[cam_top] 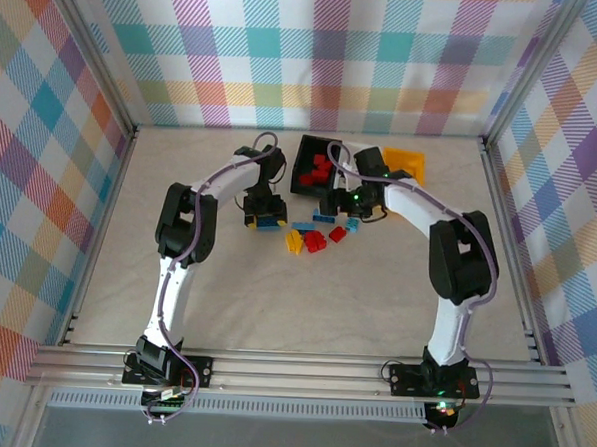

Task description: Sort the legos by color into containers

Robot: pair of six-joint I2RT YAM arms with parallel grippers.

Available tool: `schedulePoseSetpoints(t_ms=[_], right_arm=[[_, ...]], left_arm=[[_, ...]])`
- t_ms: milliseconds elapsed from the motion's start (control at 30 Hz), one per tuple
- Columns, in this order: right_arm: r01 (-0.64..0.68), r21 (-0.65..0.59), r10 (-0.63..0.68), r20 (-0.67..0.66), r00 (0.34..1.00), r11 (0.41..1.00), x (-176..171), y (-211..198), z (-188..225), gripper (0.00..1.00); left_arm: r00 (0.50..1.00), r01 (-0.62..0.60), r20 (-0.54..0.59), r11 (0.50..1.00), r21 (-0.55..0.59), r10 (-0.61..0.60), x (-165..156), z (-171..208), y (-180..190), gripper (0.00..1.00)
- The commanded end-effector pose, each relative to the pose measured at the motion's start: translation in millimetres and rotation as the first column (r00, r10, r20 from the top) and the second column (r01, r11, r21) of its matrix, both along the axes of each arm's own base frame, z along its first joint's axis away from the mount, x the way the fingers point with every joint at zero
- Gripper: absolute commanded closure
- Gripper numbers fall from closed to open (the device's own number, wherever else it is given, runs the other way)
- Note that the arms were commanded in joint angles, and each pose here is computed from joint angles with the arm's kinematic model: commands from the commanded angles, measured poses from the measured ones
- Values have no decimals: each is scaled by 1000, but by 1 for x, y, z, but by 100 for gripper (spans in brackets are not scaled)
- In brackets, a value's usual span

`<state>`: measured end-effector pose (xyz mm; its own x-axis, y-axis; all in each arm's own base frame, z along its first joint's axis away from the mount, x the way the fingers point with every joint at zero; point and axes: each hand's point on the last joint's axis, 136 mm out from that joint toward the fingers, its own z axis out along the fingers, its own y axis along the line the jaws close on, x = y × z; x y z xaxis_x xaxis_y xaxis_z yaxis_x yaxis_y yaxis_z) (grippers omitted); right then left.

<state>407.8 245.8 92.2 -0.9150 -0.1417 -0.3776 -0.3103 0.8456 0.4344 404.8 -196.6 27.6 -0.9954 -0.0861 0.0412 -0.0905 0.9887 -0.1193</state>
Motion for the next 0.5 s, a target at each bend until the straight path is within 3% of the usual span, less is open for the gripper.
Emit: schedulePoseSetpoints(t_ms=[0,133,233,467], right_arm=[[8,-12,-8,-22,1000,1000,2,8,2,24],[9,56,-12,49,999,998,3,12,24,24],[4,98,-17,130,991,995,-3,6,47,23],[75,189,-120,241,963,979,-33,-38,86,23]], left_arm=[[1000,4,-7,1000,-7,-4,-5,12,4,42],[999,-7,37,999,-54,9,7,35,-4,42],[995,-16,97,987,-158,31,25,60,-25,42],[963,43,256,882,-469,89,83,118,-112,42]])
